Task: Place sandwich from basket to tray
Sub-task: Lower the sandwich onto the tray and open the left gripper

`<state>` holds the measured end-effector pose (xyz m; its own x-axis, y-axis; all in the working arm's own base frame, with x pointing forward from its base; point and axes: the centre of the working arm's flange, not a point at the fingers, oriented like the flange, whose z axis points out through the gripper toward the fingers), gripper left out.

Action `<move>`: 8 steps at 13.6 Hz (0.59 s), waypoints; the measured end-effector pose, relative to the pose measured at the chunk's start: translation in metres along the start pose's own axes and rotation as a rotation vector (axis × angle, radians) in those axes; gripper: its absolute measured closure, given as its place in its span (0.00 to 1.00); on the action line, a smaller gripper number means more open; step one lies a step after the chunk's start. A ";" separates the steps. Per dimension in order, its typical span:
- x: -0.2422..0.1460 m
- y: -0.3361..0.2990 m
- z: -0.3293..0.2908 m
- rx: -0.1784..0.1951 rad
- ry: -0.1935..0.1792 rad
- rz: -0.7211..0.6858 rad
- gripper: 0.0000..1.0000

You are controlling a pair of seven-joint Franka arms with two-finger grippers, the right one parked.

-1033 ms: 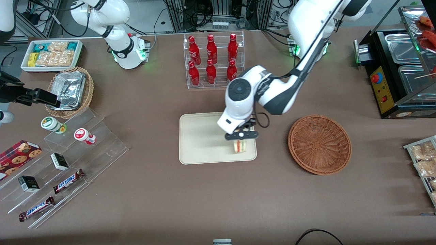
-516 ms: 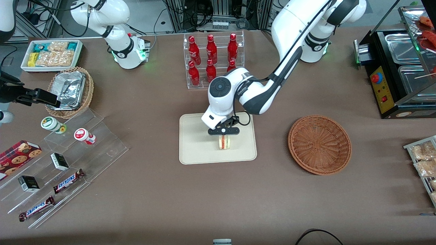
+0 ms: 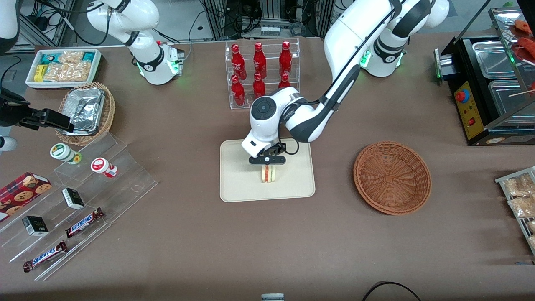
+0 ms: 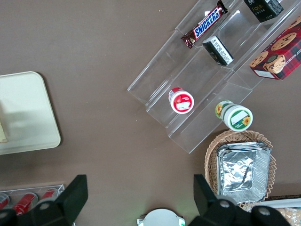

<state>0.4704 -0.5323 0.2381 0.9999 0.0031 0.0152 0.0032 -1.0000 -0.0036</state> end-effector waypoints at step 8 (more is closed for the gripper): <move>0.010 0.008 -0.001 -0.012 0.026 -0.026 0.48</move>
<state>0.4808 -0.5400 0.2396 0.9987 0.0291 0.0410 0.0287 -0.9995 0.0091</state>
